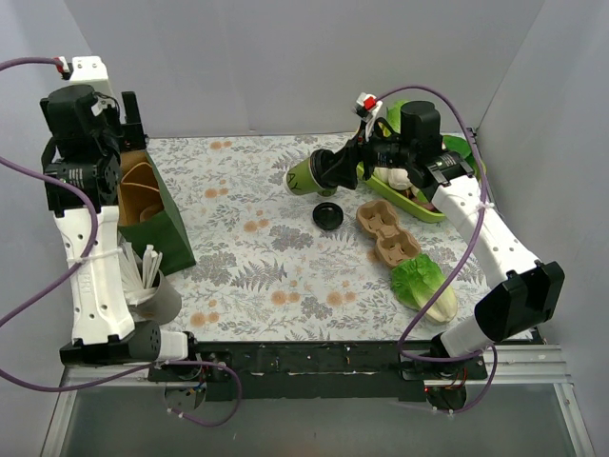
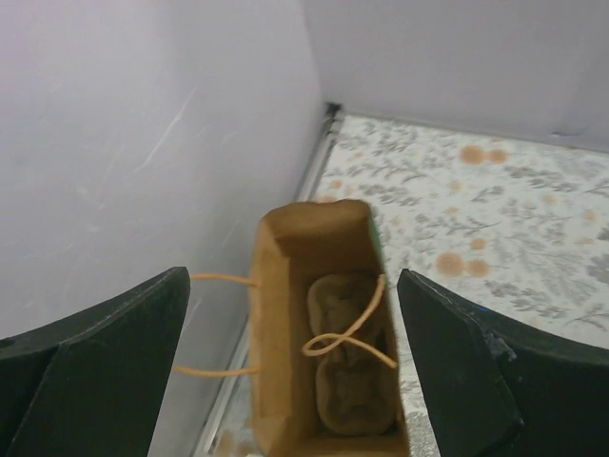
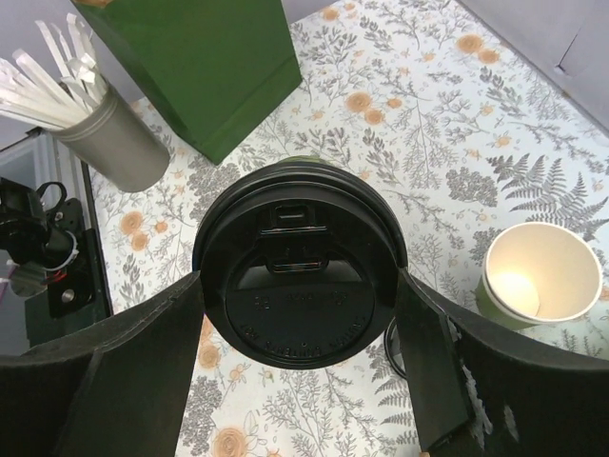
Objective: Pack the takeout coffee
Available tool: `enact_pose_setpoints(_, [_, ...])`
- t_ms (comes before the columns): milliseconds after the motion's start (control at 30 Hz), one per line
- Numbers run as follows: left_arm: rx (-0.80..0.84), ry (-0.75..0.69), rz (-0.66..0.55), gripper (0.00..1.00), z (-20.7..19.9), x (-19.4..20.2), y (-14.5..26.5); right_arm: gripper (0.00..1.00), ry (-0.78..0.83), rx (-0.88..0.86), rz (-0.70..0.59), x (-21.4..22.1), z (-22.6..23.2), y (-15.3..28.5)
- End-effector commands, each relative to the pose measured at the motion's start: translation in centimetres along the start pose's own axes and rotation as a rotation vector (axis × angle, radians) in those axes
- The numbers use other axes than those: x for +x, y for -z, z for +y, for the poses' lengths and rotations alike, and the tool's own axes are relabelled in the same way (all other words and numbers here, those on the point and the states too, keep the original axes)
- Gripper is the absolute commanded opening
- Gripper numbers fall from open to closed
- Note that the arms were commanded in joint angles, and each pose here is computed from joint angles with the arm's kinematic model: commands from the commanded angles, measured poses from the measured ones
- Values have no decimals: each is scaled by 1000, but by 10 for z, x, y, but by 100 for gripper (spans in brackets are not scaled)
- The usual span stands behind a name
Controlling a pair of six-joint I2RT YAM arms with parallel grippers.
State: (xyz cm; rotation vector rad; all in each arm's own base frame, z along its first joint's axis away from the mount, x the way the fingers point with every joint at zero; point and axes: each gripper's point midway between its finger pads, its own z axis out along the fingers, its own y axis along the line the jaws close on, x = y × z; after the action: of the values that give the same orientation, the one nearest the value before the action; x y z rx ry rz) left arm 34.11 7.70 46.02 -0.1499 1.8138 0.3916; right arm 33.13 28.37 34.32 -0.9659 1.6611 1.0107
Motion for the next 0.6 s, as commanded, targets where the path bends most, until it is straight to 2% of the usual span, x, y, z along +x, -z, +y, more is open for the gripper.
enact_pose_setpoints(0, [-181, -34, 239, 93, 45, 44, 17, 56, -1, -34, -15, -6, 13, 7])
enact_pose_setpoints(67, [-228, -53, 226, 91, 56, 43, 27, 56, -10, -39, -14, -5, 14, 6])
enact_pose_setpoints(233, [-348, -137, 338, 85, 85, 77, 32, 56, -28, -35, -11, -1, 14, 6])
enact_pose_setpoints(400, [-357, -134, 455, 77, 93, 109, 21, 56, -51, -43, 16, 1, 20, 9])
enact_pose_setpoints(500, [-297, -82, 564, 68, 82, 137, 11, 56, -43, -33, 29, 1, 19, 11])
enact_pose_setpoints(567, [-282, -40, 577, 61, 77, 144, 4, 56, -36, -31, 30, -2, 19, 12])
